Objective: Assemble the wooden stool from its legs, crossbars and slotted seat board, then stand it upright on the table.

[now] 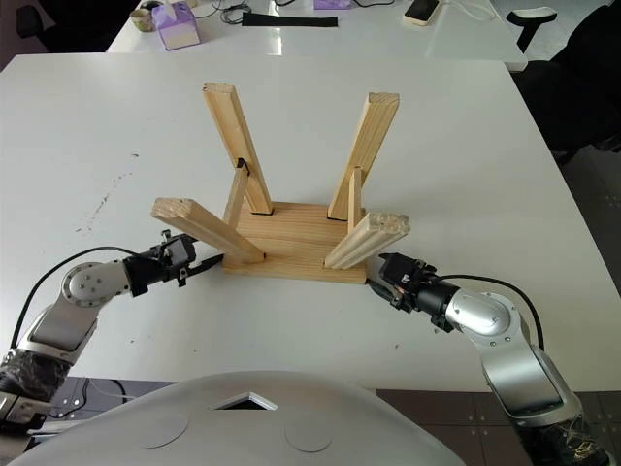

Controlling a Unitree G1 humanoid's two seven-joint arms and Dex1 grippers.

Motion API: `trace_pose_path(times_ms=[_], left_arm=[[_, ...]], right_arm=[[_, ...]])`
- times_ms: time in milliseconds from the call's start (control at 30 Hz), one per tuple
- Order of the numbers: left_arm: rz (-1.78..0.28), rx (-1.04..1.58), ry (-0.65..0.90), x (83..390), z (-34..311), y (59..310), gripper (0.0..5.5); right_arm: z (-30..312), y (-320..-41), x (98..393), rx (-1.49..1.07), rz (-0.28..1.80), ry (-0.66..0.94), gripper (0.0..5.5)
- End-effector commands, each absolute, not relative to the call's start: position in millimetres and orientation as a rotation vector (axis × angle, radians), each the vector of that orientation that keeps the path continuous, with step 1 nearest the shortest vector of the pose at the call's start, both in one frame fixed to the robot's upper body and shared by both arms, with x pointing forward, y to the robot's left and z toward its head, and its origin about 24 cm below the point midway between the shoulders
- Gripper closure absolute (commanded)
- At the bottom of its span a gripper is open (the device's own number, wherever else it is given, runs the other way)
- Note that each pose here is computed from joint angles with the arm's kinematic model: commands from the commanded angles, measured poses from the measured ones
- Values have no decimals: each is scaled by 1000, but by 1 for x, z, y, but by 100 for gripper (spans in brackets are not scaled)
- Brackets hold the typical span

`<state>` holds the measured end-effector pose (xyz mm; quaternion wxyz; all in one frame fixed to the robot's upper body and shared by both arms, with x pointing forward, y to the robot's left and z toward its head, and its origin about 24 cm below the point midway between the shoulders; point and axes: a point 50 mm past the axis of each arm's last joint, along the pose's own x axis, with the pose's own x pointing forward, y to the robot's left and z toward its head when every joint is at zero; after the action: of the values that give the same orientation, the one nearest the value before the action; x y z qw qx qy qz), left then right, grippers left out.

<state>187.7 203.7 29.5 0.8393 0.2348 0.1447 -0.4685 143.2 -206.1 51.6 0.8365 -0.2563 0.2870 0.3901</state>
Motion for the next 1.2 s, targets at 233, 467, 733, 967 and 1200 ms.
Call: trace_pose_path(times_ms=[233,467,733,967,1200], left_arm=[[-1240,185,302,143,100,187,317],[-1243,146,261,156,134,194,317],[-1284,131,249,163,150,196,317],[-1242,244,370,173,124,223,317],[-1165,435,480,181,64,256,317]], right_arm=[[121,-185,105,-343,1014,467,282],[148,-181,112,-320,1073,347,282],[163,-185,120,-354,1075,337,282],[135,-220,127,-338,976,494,282],[90,-240,134,-366,955,591,282]])
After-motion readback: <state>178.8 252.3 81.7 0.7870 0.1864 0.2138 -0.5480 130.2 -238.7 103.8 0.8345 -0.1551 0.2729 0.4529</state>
